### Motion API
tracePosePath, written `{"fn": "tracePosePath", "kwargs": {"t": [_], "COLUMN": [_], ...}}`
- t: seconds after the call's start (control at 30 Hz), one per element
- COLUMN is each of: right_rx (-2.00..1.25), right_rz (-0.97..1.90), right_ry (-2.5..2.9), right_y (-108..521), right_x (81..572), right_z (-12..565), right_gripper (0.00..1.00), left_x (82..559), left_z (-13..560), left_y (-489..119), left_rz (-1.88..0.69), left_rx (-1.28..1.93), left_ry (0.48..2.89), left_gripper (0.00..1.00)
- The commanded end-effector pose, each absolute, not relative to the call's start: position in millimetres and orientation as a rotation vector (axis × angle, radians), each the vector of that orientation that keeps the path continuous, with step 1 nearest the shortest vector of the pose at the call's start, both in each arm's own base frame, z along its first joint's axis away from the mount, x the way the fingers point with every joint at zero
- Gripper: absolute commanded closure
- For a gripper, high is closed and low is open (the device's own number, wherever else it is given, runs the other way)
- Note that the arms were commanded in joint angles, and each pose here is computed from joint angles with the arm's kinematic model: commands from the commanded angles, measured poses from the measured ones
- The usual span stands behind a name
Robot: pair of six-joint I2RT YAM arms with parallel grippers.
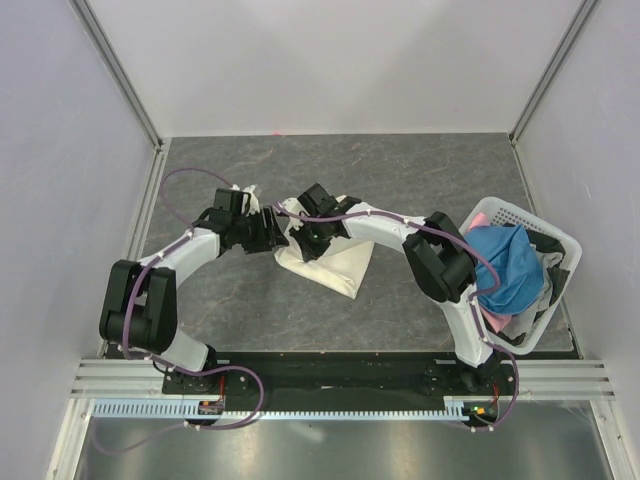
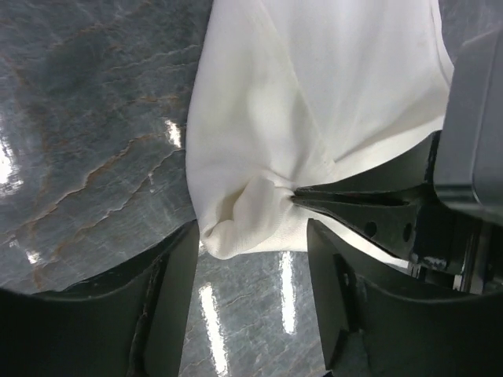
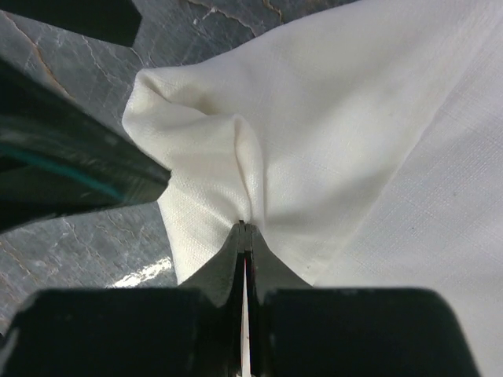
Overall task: Fold the napkin, place the utensils inside, and roll it up
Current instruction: Roll the napkin with the utensil
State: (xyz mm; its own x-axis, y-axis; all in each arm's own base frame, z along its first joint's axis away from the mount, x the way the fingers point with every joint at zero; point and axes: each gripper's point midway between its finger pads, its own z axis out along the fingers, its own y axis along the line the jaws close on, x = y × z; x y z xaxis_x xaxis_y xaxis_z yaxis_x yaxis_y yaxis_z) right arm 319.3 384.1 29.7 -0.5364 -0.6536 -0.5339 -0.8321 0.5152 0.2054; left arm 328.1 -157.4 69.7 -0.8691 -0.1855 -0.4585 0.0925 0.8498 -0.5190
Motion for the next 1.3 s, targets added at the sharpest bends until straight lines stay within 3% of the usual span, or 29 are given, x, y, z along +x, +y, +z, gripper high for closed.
{"fn": "tracePosePath", "kwargs": {"t": [0.0, 0.43, 0.53, 0.63, 0.87, 1.0, 1.03, 1.13, 1.27], "right_rx": [-1.235, -1.263, -1.266, -1.27, -1.285, -1.282, -1.276, -1.247, -1.247], "right_rz": [0.651, 0.692, 0.698, 0.707, 0.716, 0.7, 0.695, 0.668, 0.574], "right_ry": [2.408, 2.418, 2.417, 2.414, 2.376, 2.301, 2.278, 2.21, 1.993], "right_y": [380.6, 380.2, 380.2, 380.8, 385.8, 393.0, 394.6, 395.4, 404.4], "right_x": [313.7, 307.0, 305.9, 306.1, 309.5, 321.8, 325.0, 331.3, 327.2], "right_z": [13.5, 7.2, 6.6, 6.5, 16.5, 43.6, 53.3, 82.1, 123.1], "right_gripper": [0.99, 0.99, 0.99, 0.99, 0.98, 0.94, 0.91, 0.58, 0.4], "left_x": [336.9, 344.4, 345.2, 342.5, 336.3, 330.2, 327.3, 321.6, 310.3], "left_z": [76.3, 51.8, 45.9, 39.3, 27.2, 27.5, 26.9, 29.0, 26.4], "left_y": [-152.3, -171.8, -175.9, -176.0, -180.9, -179.3, -178.3, -176.5, -174.0], "left_rz": [-0.695, -0.838, -0.866, -0.871, -0.92, -0.919, -0.916, -0.903, -0.892], "left_rx": [-0.043, -0.031, -0.026, -0.031, -0.037, -0.042, -0.047, -0.072, -0.121], "left_ry": [2.422, 2.4, 2.417, 2.433, 2.473, 2.498, 2.513, 2.554, 2.66], "left_gripper": [0.31, 0.28, 0.35, 0.5, 0.93, 0.98, 0.98, 0.98, 0.98]}}
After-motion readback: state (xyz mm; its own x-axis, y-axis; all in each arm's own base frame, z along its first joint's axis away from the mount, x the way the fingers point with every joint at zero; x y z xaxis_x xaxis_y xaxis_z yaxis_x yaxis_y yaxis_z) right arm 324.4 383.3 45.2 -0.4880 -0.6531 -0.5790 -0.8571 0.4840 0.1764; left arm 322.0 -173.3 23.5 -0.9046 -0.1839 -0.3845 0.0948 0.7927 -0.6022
